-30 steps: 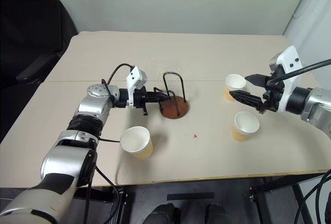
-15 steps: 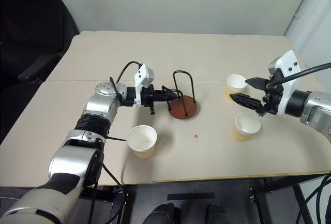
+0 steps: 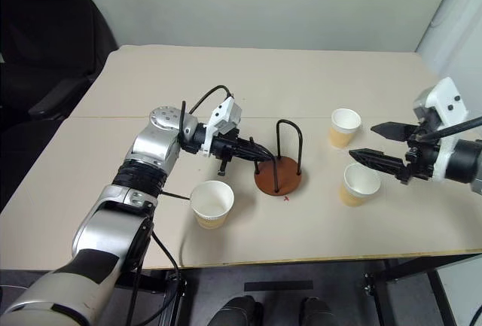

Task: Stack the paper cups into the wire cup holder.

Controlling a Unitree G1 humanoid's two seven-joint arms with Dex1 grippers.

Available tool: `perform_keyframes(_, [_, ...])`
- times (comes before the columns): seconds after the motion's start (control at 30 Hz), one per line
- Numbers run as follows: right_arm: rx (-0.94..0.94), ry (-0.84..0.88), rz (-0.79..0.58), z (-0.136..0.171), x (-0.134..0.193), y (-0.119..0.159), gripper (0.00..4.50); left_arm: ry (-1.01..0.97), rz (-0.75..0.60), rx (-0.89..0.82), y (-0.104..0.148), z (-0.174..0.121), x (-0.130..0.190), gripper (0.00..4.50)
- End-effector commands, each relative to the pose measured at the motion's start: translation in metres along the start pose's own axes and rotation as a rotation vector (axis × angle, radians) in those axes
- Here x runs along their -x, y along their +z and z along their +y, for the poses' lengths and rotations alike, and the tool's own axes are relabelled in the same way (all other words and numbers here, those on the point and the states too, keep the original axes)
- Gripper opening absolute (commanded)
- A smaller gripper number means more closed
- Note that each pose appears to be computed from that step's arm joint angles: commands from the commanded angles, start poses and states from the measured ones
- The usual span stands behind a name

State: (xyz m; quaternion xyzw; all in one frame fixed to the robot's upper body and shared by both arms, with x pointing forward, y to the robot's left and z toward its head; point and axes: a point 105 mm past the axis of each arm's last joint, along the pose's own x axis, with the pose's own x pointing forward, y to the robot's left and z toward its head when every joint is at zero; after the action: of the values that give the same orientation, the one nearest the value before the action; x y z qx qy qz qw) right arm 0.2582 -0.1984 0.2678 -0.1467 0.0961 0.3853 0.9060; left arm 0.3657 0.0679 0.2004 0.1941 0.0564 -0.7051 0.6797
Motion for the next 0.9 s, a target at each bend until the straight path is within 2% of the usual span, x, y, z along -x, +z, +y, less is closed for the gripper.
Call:
perform_keyframes(0.03, [0.036,-0.017,0.004,0.004,0.016,0.009,3.78,-0.035,-0.011,-0.050,0.011,-0.002,-0.005,0.04])
perform_keyframes(0.4, [0.041,-0.062,0.010,0.006,0.025,0.008,3.78,-0.104,-0.004,-0.056,0.006,-0.008,-0.019,0.04])
perform_keyframes(0.9, [0.047,-0.058,0.004,0.002,0.021,0.010,3.78,-0.077,0.060,-0.080,-0.002,-0.007,0.006,0.04])
